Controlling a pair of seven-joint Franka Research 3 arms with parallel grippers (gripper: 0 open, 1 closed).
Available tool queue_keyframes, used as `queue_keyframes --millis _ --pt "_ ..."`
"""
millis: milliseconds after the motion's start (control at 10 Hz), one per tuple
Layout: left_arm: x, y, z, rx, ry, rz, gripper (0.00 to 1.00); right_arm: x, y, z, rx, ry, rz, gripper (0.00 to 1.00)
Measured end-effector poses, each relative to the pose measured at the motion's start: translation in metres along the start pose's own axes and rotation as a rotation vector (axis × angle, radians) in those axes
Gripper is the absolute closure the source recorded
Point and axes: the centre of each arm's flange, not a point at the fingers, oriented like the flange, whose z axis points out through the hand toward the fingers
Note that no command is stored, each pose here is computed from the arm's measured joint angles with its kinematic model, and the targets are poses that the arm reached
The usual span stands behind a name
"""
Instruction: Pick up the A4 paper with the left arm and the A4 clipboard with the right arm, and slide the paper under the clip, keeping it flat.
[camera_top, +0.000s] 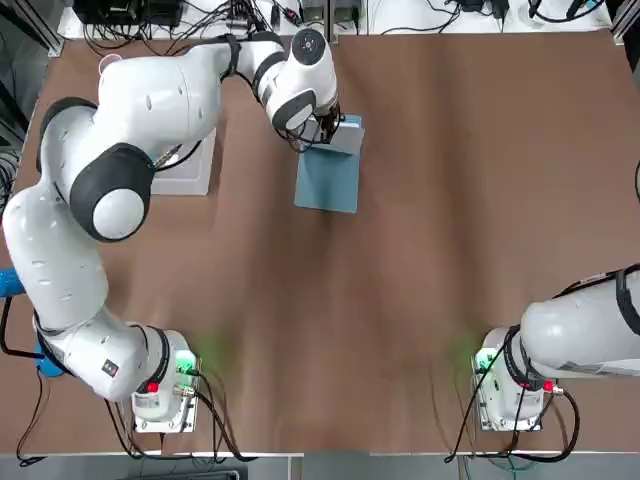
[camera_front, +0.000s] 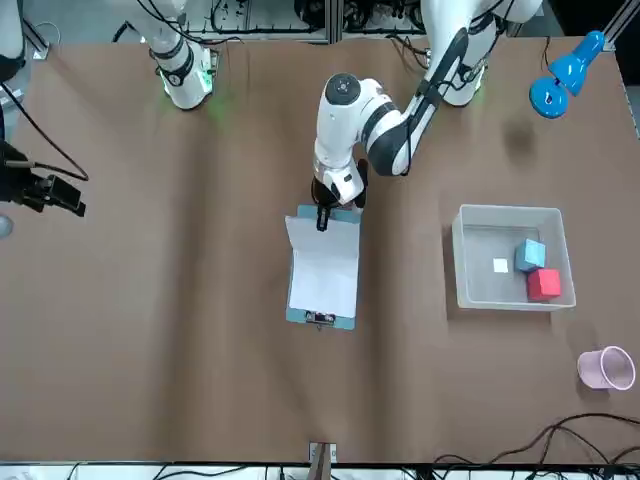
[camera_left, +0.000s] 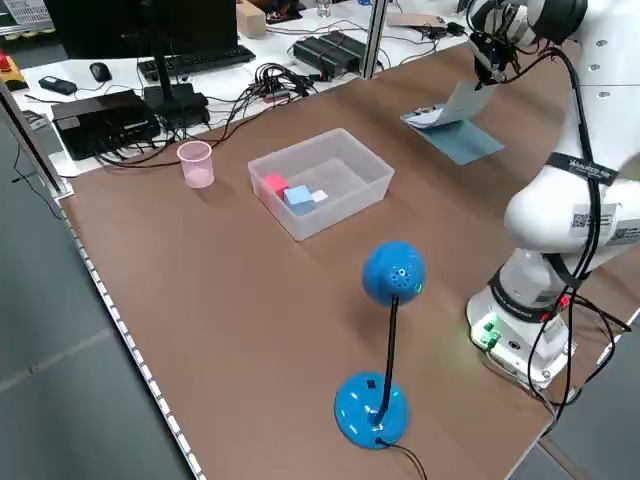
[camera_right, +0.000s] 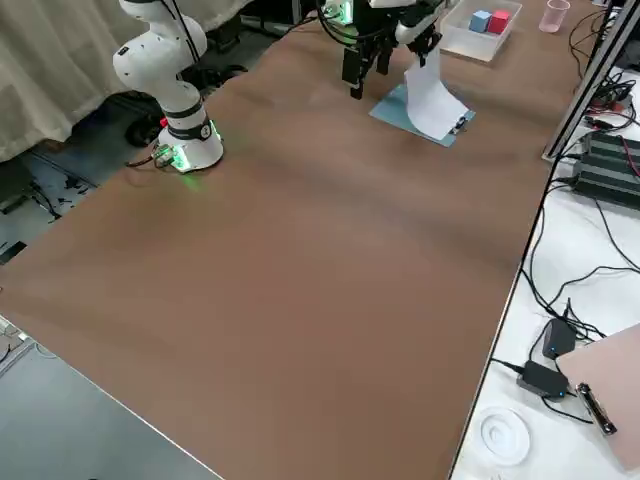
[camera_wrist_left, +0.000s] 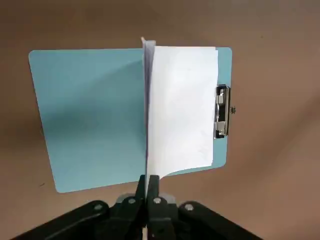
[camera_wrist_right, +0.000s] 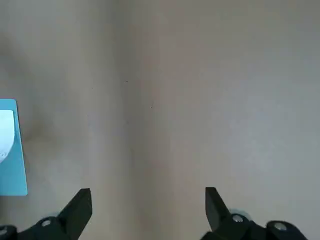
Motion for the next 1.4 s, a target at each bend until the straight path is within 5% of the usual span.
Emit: queue_keyframes --millis 1000,1200,1400 --pt "-0.004 -0.008 0.017 0.017 -0.006 -0.008 0.97 0.0 0.005 0.0 0.0 -0.001 0.007 0.0" --pt "-0.004 -0.009 0.022 0.023 -0.004 -0.008 0.87 0.0 0.005 0.0 0.0 -0.001 0.008 0.0" --pt "-0.004 -0.01 0.024 0.027 -0.003 -0.007 0.58 0.0 0.005 0.0 0.0 -0.001 0.008 0.0"
